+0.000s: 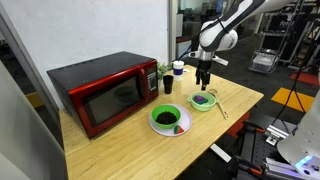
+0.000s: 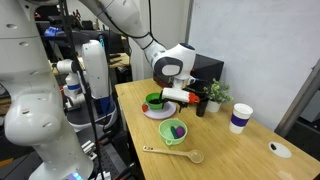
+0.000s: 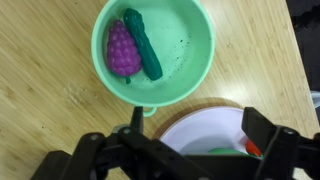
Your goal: Close the microwave door, move the white plate to the right, remove the zucchini and purple grapes from the green pot and place them on the white plate
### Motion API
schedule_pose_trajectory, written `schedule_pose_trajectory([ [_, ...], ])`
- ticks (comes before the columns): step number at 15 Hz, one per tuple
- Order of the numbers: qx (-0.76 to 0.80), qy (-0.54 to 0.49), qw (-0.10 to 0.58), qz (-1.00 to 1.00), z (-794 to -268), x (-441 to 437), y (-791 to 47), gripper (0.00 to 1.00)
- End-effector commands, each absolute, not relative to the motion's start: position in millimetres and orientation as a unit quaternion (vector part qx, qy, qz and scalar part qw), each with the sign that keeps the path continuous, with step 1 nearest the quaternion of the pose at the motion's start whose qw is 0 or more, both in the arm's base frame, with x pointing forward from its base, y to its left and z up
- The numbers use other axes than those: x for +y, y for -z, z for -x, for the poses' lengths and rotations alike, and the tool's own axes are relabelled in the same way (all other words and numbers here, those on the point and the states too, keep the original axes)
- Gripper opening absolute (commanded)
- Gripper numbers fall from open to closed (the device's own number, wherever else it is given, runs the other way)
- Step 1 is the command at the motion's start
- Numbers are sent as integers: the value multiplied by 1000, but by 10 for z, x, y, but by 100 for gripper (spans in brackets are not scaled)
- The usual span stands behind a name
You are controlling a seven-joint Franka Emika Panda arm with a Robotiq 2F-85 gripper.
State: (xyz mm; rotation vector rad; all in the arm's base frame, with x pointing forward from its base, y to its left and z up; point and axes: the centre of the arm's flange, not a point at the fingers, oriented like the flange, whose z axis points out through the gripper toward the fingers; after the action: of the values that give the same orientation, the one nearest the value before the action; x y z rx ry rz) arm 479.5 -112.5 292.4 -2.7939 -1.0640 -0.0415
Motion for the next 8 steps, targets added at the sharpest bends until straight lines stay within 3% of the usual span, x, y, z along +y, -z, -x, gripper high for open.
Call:
schedule_pose_trajectory([
  [1, -377, 21, 80, 922, -4736, -1112, -2886, 100],
  [8, -416, 33, 56, 907, -4584, -1080, -2801, 100],
])
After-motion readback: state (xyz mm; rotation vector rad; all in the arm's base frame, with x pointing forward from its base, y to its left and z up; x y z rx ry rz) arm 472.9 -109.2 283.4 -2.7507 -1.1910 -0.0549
